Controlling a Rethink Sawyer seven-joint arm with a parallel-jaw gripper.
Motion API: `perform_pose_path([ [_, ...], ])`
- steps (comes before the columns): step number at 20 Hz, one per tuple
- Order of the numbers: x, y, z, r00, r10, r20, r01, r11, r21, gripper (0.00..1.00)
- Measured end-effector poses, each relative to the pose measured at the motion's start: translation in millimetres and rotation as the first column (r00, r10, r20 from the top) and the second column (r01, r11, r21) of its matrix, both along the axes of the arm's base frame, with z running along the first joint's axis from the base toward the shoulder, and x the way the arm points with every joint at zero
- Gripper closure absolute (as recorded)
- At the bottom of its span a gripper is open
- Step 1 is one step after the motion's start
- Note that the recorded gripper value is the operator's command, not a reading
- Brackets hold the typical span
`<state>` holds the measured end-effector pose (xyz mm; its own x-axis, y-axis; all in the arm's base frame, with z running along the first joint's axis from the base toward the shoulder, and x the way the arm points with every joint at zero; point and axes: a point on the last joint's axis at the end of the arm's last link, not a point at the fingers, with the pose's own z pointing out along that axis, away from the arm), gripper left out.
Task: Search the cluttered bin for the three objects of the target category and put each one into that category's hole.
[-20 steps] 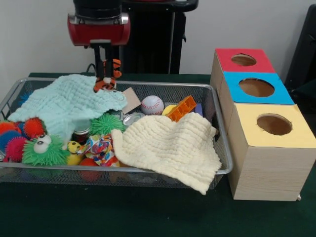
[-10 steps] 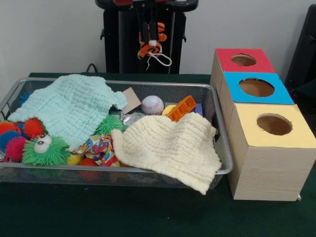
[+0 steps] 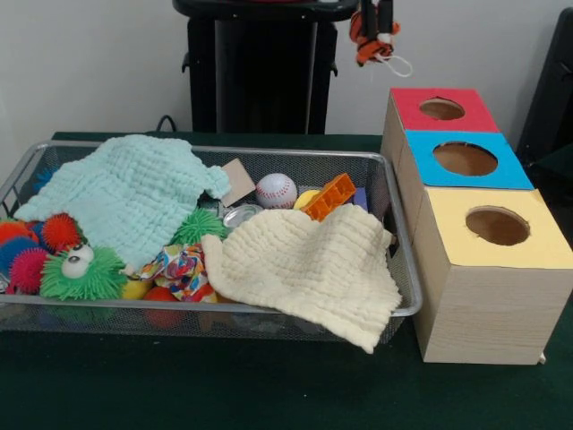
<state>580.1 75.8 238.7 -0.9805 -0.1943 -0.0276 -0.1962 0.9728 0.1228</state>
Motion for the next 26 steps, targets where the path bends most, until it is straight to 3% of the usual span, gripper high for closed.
perform_pose_path([
  [4, -33.3, 53, 1, 0.9985, 0.0, -0.055, 0.001, 0.9999, 0.015, 1.0],
  [5, -49.1, 73, -1, 0.9965, -0.011, -0.083, 0.012, 0.9998, 0.017, 1.0],
  [13, -100.7, 126, -17, 0.9823, -0.091, -0.164, 0.088, 0.9958, -0.024, 1.0],
  [16, -110.1, 133, -31, 0.9743, -0.152, -0.166, 0.147, 0.9882, -0.042, 1.0],
  [22, -111.5, 120, -68, 0.9629, -0.247, -0.109, 0.241, 0.9683, -0.066, 1.0],
  [26, -114.4, 106, -93, 0.9607, -0.268, -0.071, 0.263, 0.9614, -0.082, 1.0],
])
